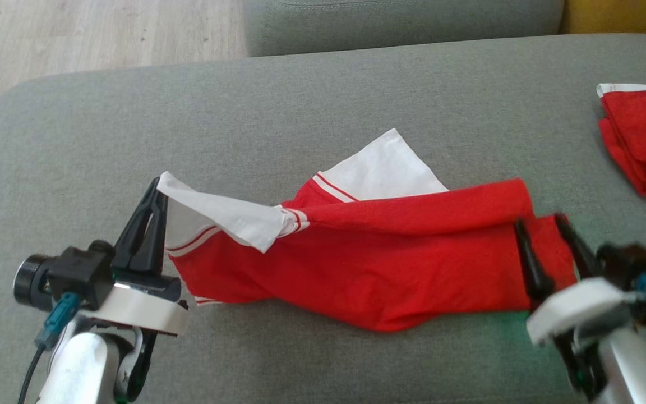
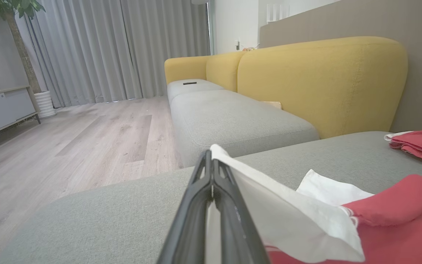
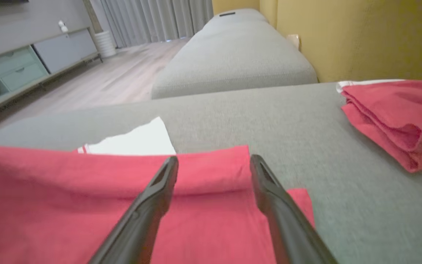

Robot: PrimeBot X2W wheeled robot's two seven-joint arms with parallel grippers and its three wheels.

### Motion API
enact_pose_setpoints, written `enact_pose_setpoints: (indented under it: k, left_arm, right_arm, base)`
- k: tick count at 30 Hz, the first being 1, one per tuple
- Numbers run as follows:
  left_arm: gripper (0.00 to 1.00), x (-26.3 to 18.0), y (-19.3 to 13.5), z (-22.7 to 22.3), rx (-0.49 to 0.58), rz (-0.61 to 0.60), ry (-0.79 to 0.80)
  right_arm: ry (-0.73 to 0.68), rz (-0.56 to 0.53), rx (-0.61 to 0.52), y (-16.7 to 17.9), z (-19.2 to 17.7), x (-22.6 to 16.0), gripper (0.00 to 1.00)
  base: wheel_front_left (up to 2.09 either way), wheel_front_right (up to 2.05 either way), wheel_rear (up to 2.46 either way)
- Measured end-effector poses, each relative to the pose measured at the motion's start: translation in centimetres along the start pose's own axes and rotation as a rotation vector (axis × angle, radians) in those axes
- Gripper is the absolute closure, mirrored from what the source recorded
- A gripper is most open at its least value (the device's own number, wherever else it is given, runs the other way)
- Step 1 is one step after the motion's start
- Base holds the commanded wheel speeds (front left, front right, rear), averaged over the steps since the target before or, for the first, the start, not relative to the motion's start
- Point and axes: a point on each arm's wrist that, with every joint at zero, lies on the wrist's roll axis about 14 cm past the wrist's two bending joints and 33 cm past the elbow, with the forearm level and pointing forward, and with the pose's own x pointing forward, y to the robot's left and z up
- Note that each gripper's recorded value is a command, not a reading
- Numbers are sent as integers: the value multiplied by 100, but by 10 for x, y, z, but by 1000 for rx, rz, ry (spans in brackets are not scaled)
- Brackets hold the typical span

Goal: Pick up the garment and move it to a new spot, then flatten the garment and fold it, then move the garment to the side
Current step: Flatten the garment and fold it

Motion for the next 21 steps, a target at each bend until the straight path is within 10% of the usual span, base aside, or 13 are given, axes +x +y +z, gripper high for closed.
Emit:
enact_pose_setpoints:
  k: [14,21]
  left_arm:
    - [100,9,1,-11,24,-5,14]
    - [100,10,2,-11,40,-19,14]
  right_arm:
    - [177,-11,-250,-25,-28,1,0]
    - [254,10,-204,-22,-42,23,0]
  base:
    - [0,0,0]
    - [0,0,0]
